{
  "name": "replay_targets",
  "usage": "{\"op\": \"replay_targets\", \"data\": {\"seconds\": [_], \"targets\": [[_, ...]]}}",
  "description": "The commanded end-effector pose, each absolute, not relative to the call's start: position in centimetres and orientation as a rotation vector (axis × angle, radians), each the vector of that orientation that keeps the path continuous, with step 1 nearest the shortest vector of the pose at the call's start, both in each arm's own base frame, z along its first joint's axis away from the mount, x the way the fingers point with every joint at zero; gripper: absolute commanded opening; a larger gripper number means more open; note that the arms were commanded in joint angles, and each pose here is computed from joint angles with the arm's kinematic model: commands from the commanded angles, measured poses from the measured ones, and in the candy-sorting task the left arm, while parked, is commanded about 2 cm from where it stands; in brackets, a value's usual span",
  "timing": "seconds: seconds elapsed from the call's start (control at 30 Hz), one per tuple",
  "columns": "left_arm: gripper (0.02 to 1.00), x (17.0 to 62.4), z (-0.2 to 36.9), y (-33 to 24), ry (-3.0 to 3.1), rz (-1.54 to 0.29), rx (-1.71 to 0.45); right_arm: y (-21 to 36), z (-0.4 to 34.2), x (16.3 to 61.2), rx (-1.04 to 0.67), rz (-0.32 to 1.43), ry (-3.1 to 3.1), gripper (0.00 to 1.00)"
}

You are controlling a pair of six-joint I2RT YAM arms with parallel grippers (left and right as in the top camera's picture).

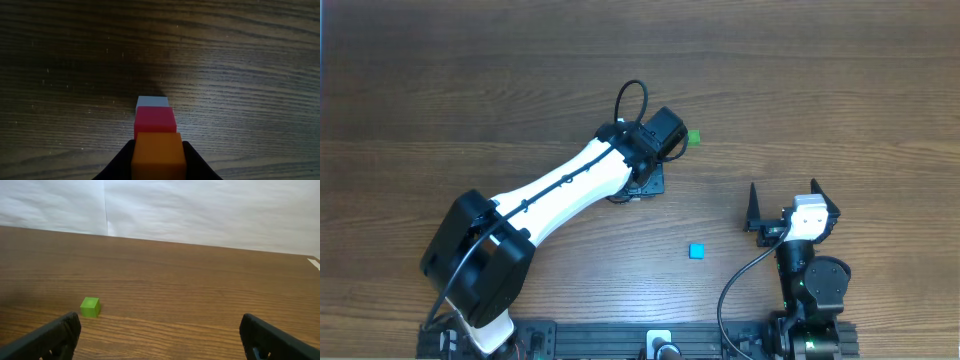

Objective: Stack Cubes

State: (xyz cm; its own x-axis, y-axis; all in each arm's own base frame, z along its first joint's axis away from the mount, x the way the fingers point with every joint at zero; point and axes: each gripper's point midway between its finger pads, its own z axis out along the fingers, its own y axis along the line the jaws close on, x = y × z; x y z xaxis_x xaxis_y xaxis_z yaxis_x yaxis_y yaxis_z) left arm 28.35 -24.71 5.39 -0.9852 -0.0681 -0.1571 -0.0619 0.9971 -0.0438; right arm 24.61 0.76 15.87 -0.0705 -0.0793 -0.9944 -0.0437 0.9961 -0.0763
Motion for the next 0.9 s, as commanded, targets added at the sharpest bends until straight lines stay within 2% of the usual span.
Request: {"op": "replay_targets", "data": {"seconds": [0.03,0.9], "targets": [[0.04,28.85,5.58,-25.12,2.97,-0.074,-0.106,0.68,15.72,24.62,-0.091,-0.029,1.64,0.991],[0.069,28.86,5.57,-24.44,2.963,-0.024,-0.109,0.68,15.72,24.62,-0.091,-0.029,1.64,0.993]]}}
